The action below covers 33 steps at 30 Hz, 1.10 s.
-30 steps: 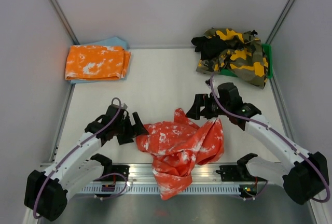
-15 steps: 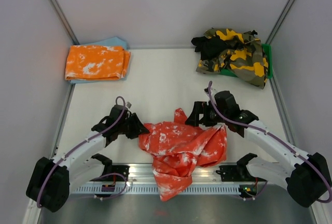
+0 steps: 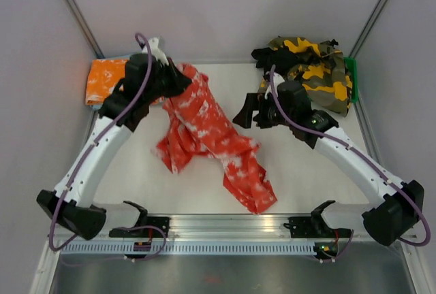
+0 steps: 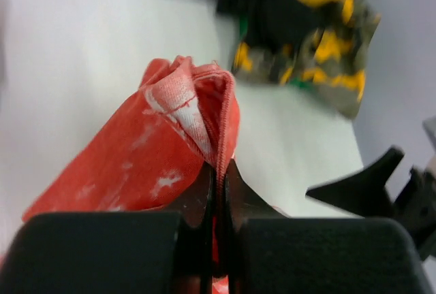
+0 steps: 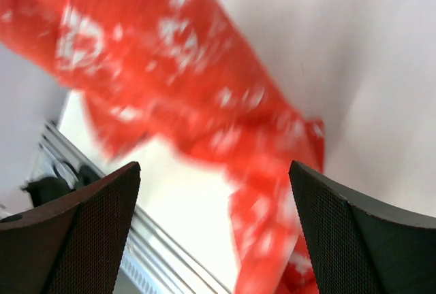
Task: Fold and stack the trousers
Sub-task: Flatten the trousers out
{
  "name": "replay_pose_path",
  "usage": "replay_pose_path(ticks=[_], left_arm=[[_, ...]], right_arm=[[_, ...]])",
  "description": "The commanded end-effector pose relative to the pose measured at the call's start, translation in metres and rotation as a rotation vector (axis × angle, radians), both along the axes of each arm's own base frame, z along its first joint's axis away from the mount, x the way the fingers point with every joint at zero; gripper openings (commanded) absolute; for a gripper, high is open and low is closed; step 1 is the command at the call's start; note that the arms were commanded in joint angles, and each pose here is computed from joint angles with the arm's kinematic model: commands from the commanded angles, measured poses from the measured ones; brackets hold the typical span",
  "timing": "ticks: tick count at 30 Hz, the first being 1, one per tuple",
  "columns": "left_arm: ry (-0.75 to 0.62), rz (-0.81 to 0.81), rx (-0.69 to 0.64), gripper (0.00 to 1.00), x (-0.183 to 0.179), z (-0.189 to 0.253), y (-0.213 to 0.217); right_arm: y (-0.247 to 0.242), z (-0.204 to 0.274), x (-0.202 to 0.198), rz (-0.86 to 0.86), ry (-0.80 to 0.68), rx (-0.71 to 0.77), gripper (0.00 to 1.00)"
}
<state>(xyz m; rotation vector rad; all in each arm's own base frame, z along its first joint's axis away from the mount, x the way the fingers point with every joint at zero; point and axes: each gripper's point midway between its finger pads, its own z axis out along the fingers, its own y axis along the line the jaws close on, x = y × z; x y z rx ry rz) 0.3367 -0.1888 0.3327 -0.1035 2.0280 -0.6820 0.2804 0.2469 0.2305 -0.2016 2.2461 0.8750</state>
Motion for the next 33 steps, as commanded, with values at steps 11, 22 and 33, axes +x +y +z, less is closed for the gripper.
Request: replay_pose_path(ticks=[11,22,33], left_arm=[[-0.571,-0.335,0.027,0.02,-0.044,0.223,-0.011],[-0.276,-0.548,-0.014,0.05,-0.115,0.039,-0.017],[-0.207,-0.637,-0.001,0.08,-0.134,-0.026,-0.020]], right_arm=[[-0.017,0.163,0.039,-0.163,-0.409,0.100,0.98],[-0.021,0.128,0.005,-0.114,-0.330,0.138,0.98],[0.037,0.080,-0.039,0.323,-0.330,0.227,0.98]])
